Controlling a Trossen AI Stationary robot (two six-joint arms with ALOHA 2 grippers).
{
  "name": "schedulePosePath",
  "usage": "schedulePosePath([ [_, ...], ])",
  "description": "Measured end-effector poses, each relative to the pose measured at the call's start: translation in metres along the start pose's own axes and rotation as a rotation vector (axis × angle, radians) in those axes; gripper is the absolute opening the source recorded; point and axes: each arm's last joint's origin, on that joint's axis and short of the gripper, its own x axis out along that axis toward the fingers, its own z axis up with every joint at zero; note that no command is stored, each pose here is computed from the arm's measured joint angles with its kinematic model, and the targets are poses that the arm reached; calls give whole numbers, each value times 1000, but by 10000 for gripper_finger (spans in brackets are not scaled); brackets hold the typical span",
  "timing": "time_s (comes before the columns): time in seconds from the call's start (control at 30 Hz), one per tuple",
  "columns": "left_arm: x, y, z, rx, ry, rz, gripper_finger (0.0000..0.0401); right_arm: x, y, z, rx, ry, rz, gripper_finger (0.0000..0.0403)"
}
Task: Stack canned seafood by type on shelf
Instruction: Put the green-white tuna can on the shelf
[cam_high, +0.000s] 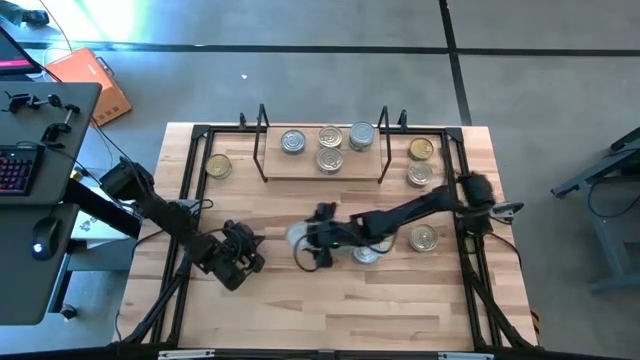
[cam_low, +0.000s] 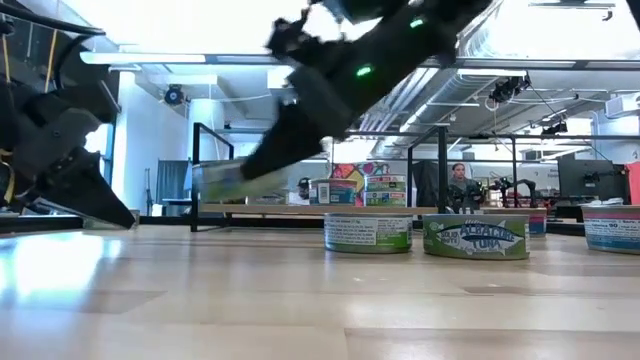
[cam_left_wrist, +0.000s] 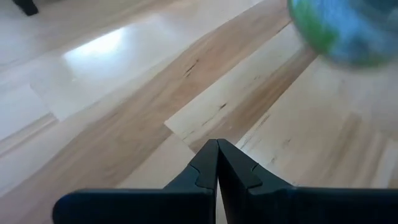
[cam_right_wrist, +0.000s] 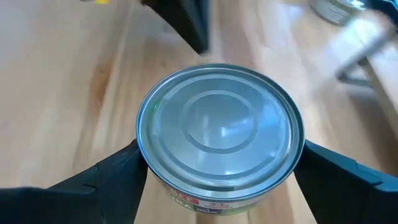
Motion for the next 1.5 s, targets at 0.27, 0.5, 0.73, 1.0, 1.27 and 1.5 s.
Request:
schedulePosePath([
  [0.27, -4, -2, -1, -1, -69, -18, 0, -83, -29, -39, 288, 11, -214, 341],
  [0.5, -1, -6, 5, -13, -155, -18, 0, -106, -38, -80, 570, 3, -473, 341],
  [0.73, 24, -25, 44, 52, -175, -123, 0, -89, -60, -96, 665, -33, -691, 341],
  [1.0, 67, -28, 138, 170, -297, -338, 0, -69, -99, -106, 716, 8, -737, 341],
  [1.27, 118, -19, 226, 295, -216, -334, 0, -60, -117, -116, 761, 49, -753, 349],
  [1.5, 158, -2, 260, 295, -149, -408, 0, -60, -118, -116, 733, 58, -745, 353],
])
